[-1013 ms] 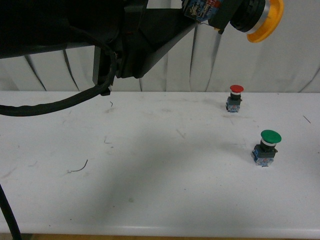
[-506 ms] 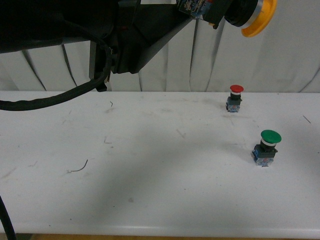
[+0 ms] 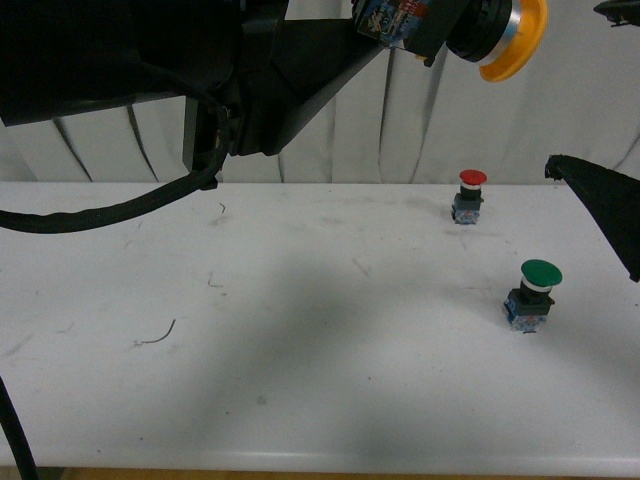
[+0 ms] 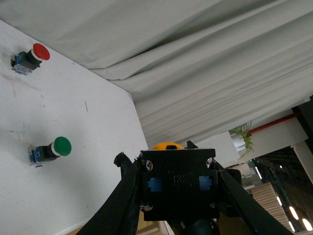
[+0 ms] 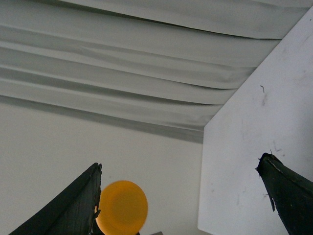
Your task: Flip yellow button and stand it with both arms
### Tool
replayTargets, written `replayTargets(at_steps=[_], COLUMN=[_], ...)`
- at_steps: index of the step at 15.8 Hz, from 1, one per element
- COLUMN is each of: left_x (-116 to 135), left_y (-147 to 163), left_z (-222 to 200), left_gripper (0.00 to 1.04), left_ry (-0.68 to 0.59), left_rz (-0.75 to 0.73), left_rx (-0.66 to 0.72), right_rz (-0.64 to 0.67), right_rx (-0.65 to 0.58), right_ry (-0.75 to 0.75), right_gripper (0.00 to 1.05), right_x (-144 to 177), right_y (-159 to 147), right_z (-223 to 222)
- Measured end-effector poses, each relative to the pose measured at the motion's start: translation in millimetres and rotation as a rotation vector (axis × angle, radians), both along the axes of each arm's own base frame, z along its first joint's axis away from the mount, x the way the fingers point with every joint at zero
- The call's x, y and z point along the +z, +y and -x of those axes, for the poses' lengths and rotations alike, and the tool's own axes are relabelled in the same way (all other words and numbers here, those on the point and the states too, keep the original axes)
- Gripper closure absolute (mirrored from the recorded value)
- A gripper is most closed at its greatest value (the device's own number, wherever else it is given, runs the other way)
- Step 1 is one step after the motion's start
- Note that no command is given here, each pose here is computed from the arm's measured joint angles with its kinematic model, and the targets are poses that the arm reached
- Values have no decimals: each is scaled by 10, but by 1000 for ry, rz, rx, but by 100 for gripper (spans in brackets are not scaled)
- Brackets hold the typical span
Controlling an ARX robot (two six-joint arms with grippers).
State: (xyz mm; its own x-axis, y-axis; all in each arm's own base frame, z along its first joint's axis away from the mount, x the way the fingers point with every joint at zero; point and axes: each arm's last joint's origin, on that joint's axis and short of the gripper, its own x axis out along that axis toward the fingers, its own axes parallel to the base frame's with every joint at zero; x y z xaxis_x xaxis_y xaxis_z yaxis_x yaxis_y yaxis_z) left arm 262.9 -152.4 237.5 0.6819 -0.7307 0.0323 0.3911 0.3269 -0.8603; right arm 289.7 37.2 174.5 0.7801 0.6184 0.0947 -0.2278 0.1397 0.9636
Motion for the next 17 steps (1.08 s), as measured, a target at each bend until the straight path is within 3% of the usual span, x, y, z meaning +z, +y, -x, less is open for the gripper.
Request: replayTargets(at_steps=[3, 11, 13, 17], left_x=[-29, -41, -40, -46], left_y=[-8, 27, 29, 28], left_z=[-15, -26, -25, -26], left_gripper=[69, 69, 69, 69], left_ry=[5, 1, -1, 2], left_rz=[-3, -1, 1, 1], left_rx=[1, 13, 13, 13], right_rz=[-75, -114, -125, -132], right_rx=[66, 205, 211, 217], right_ry=[40, 48, 39, 36], right_gripper=[6, 8, 17, 63], right_x=[45, 131, 174, 194], right_y=[122, 464, 486, 525], right_z=[-58, -88, -112, -115])
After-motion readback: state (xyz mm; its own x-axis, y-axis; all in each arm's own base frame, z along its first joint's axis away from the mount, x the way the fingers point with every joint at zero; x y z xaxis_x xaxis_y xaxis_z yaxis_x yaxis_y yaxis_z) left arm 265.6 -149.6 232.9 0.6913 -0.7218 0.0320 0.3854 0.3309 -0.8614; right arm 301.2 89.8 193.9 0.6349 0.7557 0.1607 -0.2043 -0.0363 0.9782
